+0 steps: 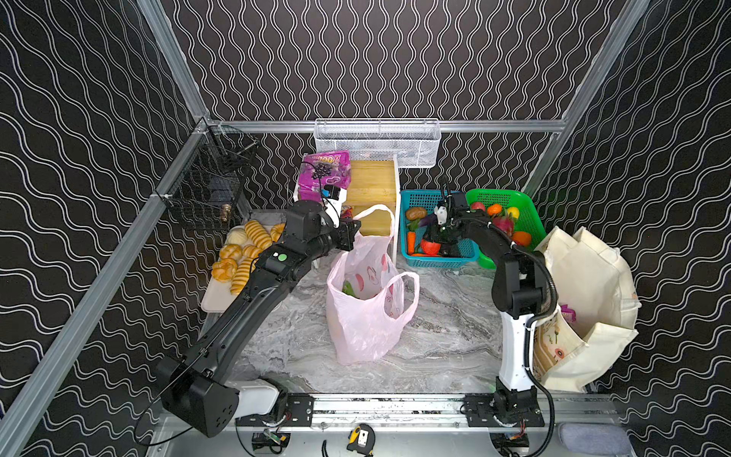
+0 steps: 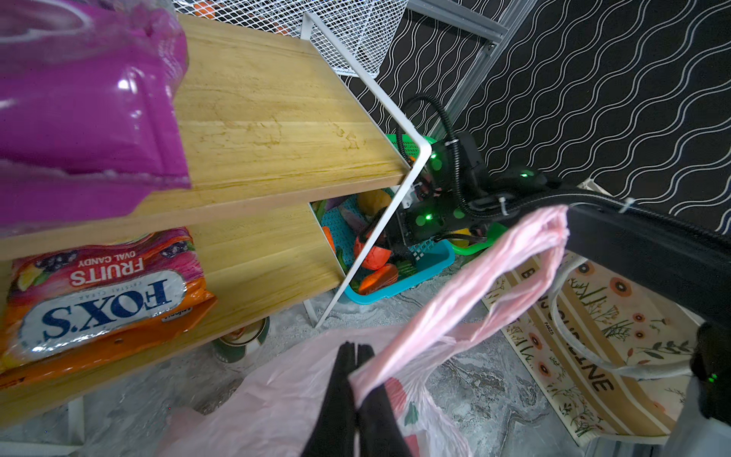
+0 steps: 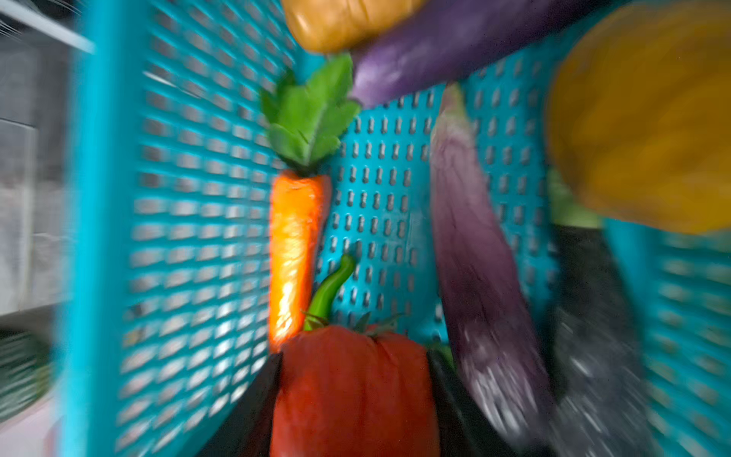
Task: Place the mixed food into the grocery bags and tie them
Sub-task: 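Reach the right gripper into the teal basket and grasp the red tomato, then carry the red tomato with the right gripper and release it into the pink bag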
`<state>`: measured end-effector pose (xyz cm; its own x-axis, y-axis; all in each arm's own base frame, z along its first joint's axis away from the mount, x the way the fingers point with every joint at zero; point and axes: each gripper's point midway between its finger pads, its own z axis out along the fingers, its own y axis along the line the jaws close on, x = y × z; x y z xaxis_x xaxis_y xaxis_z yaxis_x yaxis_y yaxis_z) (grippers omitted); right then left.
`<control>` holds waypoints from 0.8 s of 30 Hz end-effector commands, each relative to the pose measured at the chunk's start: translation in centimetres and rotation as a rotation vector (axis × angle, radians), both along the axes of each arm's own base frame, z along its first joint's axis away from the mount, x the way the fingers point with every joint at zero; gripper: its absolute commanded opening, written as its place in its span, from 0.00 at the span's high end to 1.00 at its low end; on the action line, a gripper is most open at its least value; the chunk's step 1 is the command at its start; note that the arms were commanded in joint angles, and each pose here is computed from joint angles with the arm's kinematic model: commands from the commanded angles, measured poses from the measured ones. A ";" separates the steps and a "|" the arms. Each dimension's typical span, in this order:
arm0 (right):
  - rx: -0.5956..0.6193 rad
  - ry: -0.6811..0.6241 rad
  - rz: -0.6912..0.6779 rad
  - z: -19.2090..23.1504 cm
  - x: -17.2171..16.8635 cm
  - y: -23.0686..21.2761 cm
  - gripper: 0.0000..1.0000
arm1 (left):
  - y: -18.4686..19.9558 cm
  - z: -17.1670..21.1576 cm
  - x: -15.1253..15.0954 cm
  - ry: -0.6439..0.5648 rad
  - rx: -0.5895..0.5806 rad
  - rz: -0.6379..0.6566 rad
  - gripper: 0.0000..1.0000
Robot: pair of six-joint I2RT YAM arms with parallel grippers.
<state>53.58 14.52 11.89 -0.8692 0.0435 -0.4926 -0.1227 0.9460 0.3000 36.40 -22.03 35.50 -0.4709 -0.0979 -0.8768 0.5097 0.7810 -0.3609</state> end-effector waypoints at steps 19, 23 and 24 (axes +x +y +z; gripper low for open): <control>0.338 -0.272 0.180 18.2 -17.5 4.1 0.57 | 0.1 0.5 -1.2 0.014 -0.065 -0.019 1.00; 0.381 -0.247 0.315 17.9 -23.3 7.8 0.57 | 0.1 0.6 -1.2 0.022 -0.072 -0.018 1.00; 0.394 -0.255 0.351 18.0 -24.6 9.2 0.57 | 0.0 0.6 -1.2 0.019 -0.070 -0.023 1.00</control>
